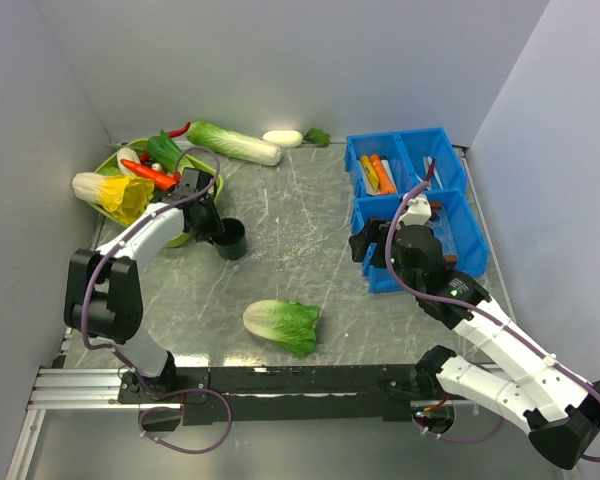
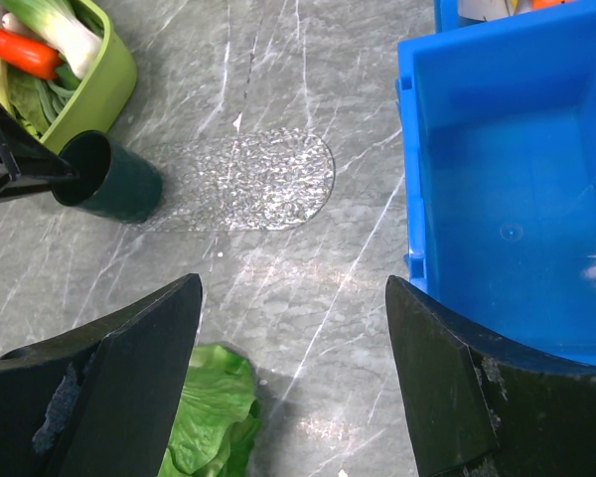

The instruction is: Prepare toiletry sets of a toothbrush and toothpaste on the tray

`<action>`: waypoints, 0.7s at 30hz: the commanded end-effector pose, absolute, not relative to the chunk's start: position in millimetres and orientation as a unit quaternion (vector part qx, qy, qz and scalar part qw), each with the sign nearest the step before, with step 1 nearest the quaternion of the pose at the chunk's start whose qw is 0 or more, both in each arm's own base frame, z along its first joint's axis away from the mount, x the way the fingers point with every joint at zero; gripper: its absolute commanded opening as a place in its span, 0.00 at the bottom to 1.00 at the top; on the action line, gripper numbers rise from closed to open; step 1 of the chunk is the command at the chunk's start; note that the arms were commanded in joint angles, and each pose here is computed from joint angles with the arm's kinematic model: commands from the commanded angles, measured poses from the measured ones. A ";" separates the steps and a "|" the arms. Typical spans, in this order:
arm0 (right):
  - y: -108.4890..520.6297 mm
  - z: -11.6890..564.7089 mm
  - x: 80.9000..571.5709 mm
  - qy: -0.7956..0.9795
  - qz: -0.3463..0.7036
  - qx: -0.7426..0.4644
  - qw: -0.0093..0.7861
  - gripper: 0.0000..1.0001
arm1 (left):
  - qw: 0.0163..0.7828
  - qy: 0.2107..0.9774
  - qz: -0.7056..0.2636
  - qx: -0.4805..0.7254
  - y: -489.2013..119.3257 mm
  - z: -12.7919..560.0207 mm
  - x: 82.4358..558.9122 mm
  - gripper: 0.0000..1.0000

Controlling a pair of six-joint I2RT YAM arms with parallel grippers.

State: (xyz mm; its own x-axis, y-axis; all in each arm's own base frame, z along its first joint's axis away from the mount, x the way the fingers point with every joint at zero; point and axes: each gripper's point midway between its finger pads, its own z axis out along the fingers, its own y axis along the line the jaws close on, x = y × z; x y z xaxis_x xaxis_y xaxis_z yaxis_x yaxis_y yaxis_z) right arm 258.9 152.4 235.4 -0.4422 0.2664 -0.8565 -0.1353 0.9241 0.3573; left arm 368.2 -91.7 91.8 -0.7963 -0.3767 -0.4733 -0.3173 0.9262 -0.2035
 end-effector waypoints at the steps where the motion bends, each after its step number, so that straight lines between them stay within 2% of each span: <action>1: 150.5 244.2 260.4 0.819 0.193 0.042 0.538 0.82 | 0.312 0.928 -0.089 -0.184 -96.8 127.9 380.2 0.44; 8: 147.8 247.7 258.4 0.815 0.196 0.045 0.543 0.82 | 0.319 0.926 -0.118 -0.162 -105.9 138.6 376.3 0.53; 16: 145.6 250.6 256.0 0.813 0.197 0.046 0.546 0.83 | 0.333 0.924 -0.107 -0.154 -98.6 146.9 368.3 0.54; 21: 138.6 250.5 251.9 0.814 0.186 0.044 0.549 0.82 | 0.396 0.902 -0.104 -0.139 -89.4 187.0 365.4 0.59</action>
